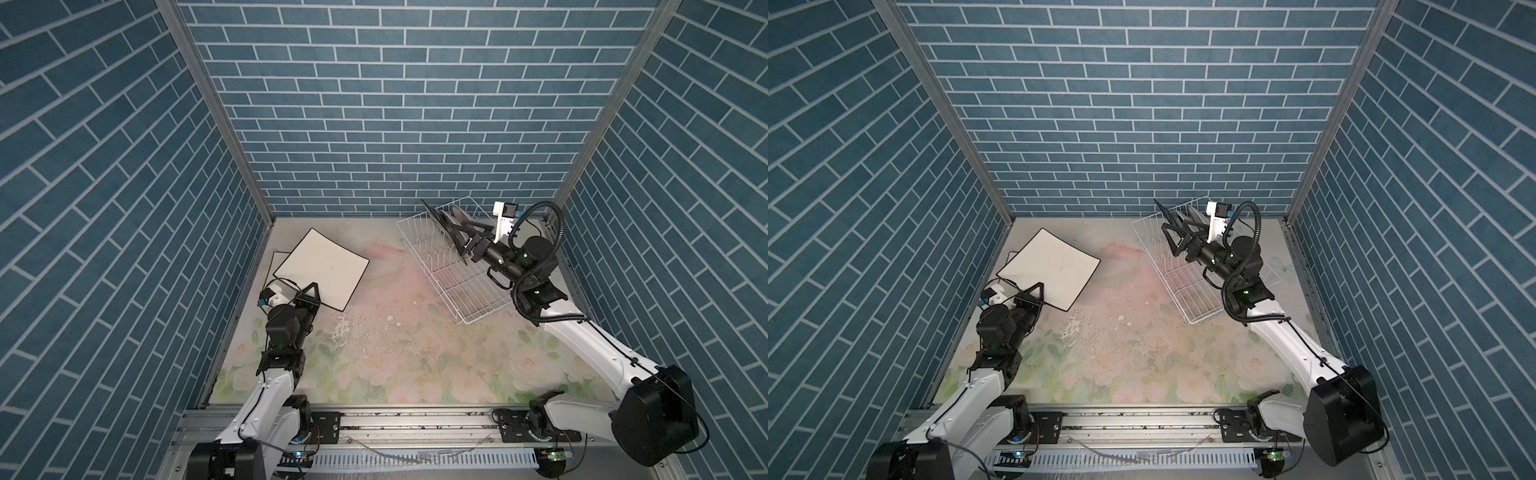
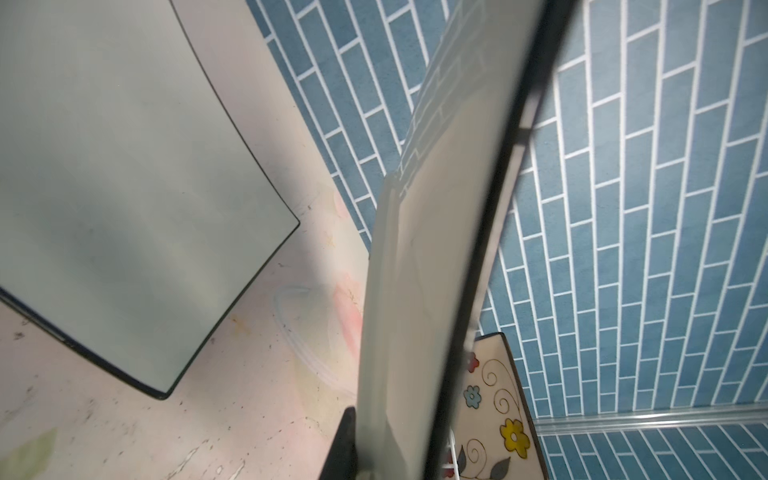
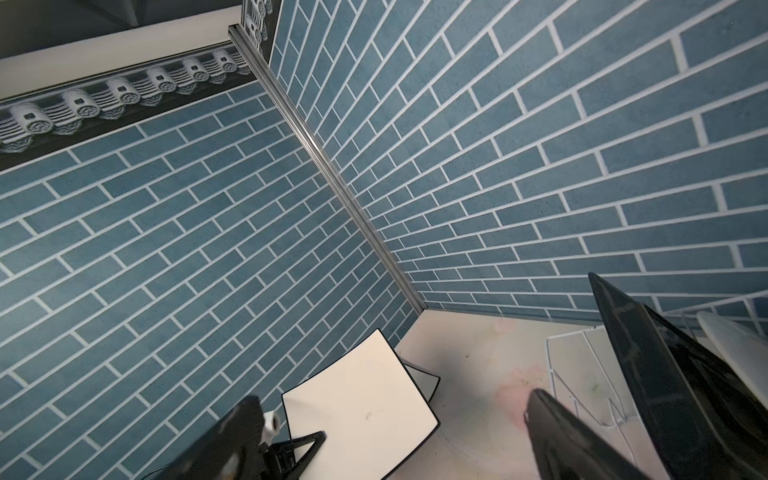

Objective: Unload the plates from the dish rack
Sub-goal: 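Lower the plate onto the first plate with the left gripper while right gripper returns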

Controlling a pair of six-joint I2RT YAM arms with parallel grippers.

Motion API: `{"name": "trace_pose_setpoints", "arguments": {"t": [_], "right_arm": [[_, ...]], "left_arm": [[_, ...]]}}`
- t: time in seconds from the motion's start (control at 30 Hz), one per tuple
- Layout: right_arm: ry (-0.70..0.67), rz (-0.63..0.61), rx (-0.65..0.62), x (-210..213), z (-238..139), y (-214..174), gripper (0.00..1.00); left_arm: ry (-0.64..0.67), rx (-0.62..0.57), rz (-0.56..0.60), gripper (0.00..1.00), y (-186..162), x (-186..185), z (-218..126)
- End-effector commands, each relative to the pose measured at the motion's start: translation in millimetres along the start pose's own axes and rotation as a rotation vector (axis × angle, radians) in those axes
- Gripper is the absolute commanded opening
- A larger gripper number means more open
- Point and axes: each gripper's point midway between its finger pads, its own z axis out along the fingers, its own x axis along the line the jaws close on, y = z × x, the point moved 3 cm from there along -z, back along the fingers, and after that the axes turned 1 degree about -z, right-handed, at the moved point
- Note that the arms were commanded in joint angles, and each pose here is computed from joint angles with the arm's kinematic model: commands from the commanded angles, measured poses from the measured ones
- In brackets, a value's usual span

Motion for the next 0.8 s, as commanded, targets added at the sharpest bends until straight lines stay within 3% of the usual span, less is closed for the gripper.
{"name": "trace_pose_setpoints", "arguments": {"t": [0.0, 0.33, 0.77], "right_arm": [[-0.013, -0.033, 0.005, -1.0, -7.6, -4.7, 0.99], [-0.017, -0.067, 0.040, 1.6, -6.6, -4.0, 0.99], [-0.025, -0.053, 0.075, -3.8, 1.7, -6.5, 0.99]], "left_arm": [[-0.302, -0.136, -0.016, 0.00, 36.7, -67.1, -6.3], [-0.343, -0.293, -0.138, 0.00, 80.2, -42.3, -1.5], [-0.290, -0.303, -0.206, 0.00, 102.1, -10.2, 17.3]]}}
